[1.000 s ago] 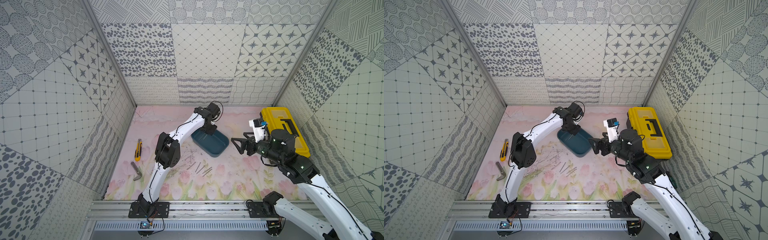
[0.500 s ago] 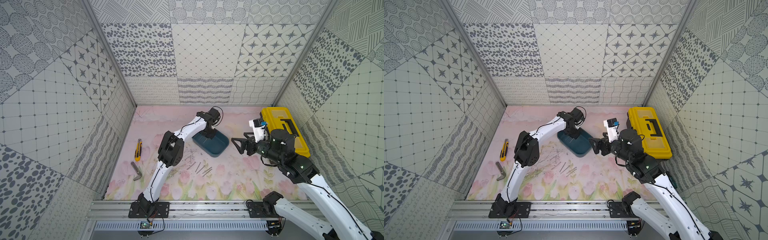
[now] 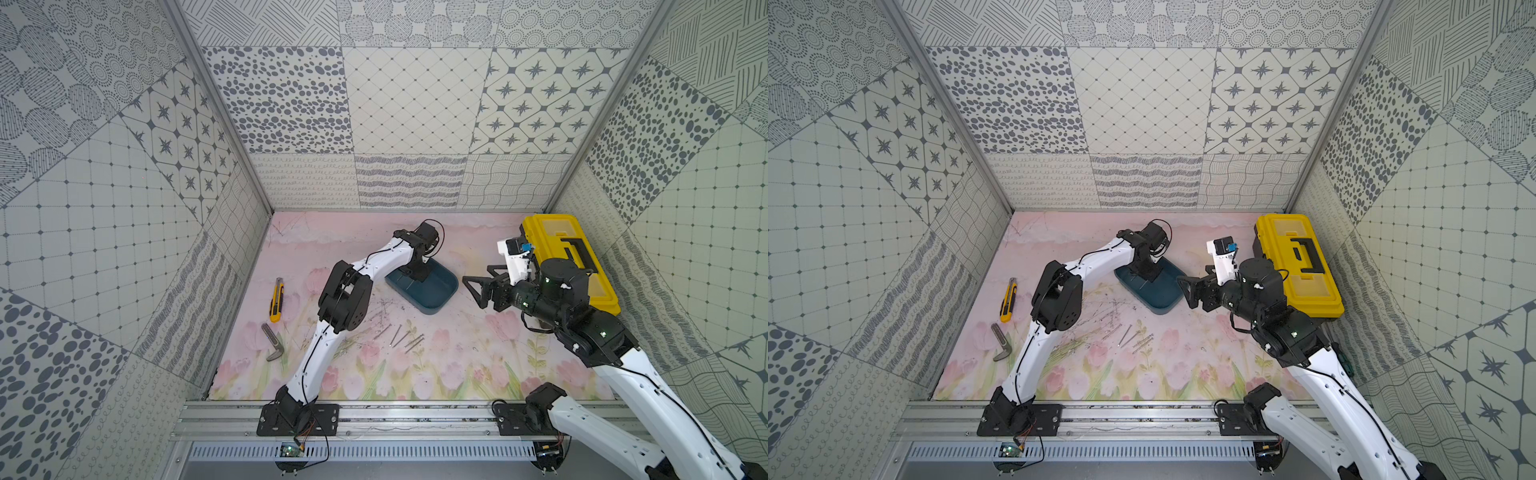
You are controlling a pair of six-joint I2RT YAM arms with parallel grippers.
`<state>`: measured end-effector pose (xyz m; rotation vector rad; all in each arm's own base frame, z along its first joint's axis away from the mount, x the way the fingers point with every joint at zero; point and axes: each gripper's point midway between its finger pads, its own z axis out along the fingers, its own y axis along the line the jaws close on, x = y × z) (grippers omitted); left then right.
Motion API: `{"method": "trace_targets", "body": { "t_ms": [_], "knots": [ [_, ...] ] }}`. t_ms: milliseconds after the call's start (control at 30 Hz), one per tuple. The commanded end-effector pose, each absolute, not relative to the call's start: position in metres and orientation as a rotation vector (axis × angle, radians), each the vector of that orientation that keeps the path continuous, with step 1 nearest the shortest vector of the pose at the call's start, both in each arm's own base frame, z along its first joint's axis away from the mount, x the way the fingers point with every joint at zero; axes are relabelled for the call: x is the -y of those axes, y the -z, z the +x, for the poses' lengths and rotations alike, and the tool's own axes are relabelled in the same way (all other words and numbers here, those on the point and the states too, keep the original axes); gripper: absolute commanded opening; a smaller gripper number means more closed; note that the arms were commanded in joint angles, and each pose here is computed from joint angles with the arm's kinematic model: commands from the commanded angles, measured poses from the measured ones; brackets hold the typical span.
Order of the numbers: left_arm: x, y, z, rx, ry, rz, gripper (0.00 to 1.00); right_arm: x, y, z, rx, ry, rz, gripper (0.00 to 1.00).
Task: Put the nails on the desktop into the storage box
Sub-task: Place the nail in the storage box.
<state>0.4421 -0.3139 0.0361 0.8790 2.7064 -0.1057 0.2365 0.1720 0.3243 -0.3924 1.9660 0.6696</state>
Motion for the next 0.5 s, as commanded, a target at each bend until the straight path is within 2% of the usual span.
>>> {"method": "trace_targets", "body": {
  "t_ms": [0,467],
  "knots": [
    [0.312,-0.031,0.456,-2.657,0.07,0.906,0.0,-0.173,-0.321,0.241,-1.96,-0.649,-0.403,0.93],
    [0.303,-0.032,0.468,-2.623,0.009,1.003,0.0,-0.178,-0.314,0.246,-1.988,-0.654,-0.413,0.93]
  ]
}}
